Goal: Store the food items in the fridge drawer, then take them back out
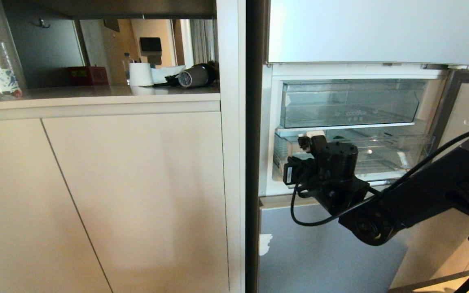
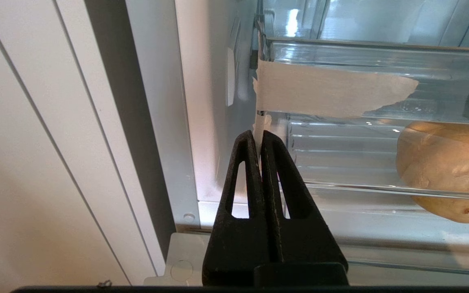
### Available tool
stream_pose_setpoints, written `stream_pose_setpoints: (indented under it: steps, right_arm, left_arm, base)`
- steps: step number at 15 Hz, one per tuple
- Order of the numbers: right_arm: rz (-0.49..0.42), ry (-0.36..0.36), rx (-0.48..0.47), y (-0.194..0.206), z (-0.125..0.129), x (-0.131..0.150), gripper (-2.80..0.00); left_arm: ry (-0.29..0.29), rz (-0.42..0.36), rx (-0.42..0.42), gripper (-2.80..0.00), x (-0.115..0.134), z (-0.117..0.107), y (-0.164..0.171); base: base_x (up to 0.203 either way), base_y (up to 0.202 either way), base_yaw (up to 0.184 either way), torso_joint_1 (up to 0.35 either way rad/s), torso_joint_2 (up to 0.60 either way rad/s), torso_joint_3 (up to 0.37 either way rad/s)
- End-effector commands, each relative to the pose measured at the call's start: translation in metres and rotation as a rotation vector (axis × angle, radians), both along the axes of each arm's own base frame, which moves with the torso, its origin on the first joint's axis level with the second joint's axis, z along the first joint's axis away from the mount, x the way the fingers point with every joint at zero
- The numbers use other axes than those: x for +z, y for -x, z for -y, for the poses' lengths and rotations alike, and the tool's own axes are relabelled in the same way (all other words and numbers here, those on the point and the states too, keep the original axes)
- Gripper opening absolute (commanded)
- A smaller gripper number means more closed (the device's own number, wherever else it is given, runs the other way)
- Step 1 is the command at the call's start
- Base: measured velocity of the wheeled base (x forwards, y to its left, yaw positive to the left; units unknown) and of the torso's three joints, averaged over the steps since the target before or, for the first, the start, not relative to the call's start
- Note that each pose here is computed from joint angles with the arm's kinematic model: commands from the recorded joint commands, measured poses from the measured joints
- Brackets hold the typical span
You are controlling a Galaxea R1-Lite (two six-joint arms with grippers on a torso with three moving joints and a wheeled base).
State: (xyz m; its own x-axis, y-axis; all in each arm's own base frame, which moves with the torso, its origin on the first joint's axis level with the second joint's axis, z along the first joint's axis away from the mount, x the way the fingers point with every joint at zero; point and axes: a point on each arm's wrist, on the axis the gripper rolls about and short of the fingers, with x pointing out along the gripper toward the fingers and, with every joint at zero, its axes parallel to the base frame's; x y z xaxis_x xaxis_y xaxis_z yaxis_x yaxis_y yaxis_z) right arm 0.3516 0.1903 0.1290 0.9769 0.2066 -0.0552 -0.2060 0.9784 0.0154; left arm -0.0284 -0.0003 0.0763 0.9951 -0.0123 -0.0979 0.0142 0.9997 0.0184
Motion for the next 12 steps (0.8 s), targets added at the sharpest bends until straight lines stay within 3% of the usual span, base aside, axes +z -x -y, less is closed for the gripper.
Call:
stream_pose_setpoints:
  steps: [1,4,12]
  right_arm:
    - [0.023,-0.011,0.003,0.006,0.0,0.005,-2.8]
    - [0.044,-0.015,-0.022,0.014,0.0,0.005,-2.8]
    - [0.039,-0.019,0.02,0.05,0.002,0.019,-2.8]
  left_arm:
    - [0.0,0.0,0.0,-2.8,0.0,0.0,0.0]
    - [0.0,0.001,0.0,-2.8,0.0,0.0,0.0]
    - [0.0,0.001,0.002,-2.8,0.0,0.0,0.0]
  base:
    - [0.0,0.0,0.0,0.0,0.0,0.0]
    - [0.0,0.0,0.0,0.0,0.0,0.0]
    - [0.0,0.0,0.0,0.0,0.0,0.0]
